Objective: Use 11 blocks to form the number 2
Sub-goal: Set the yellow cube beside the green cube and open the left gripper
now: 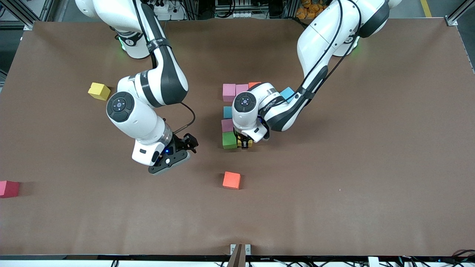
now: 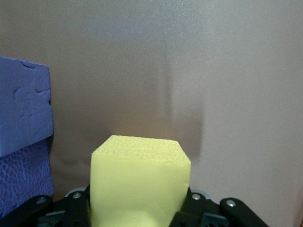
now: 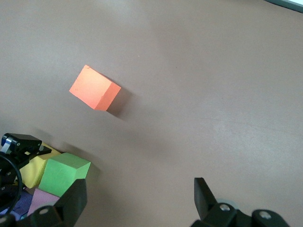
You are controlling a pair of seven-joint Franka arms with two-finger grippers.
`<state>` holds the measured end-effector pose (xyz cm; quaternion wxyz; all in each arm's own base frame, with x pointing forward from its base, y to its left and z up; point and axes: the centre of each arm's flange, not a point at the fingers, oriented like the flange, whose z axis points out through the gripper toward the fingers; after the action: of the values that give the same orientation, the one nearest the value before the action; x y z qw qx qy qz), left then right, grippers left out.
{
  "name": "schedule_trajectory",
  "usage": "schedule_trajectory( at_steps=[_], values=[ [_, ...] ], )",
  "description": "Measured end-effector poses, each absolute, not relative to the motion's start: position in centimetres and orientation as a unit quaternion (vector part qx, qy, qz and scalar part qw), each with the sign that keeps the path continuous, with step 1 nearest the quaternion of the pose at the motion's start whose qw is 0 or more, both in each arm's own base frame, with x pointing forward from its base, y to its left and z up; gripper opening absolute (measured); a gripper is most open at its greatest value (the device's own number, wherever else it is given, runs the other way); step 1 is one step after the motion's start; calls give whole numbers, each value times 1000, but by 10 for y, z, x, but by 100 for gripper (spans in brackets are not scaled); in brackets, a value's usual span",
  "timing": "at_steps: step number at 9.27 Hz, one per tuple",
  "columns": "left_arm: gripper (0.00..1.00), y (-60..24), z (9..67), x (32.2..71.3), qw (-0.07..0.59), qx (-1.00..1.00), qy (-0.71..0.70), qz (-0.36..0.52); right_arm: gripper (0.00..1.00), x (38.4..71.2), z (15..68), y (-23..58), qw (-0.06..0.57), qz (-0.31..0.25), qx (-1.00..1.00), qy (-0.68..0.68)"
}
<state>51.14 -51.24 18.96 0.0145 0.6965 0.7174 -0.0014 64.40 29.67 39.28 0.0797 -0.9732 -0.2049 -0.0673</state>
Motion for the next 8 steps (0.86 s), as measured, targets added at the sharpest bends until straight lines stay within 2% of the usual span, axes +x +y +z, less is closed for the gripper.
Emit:
schedule_trajectory(
  at_steps=[1, 2, 4, 5, 8],
  values=[
    [59, -513, 189, 511, 15, 697, 717, -1, 100, 644, 393, 296, 80, -67, -973, -205],
    [64, -513, 189, 511, 14, 697, 717, -1, 100, 644, 393, 296, 80, -67, -973, -205],
    [93, -513, 178, 508, 7, 698, 716, -3, 100, 644, 393, 296, 80, -66, -973, -206],
    [100, -513, 175, 508, 5, 698, 716, -3, 100, 644, 392, 296, 80, -66, -973, -206],
    [100, -508, 176, 512, -7, 695, 719, 2, 100, 644, 392, 296, 80, -65, -973, -206]
  ],
)
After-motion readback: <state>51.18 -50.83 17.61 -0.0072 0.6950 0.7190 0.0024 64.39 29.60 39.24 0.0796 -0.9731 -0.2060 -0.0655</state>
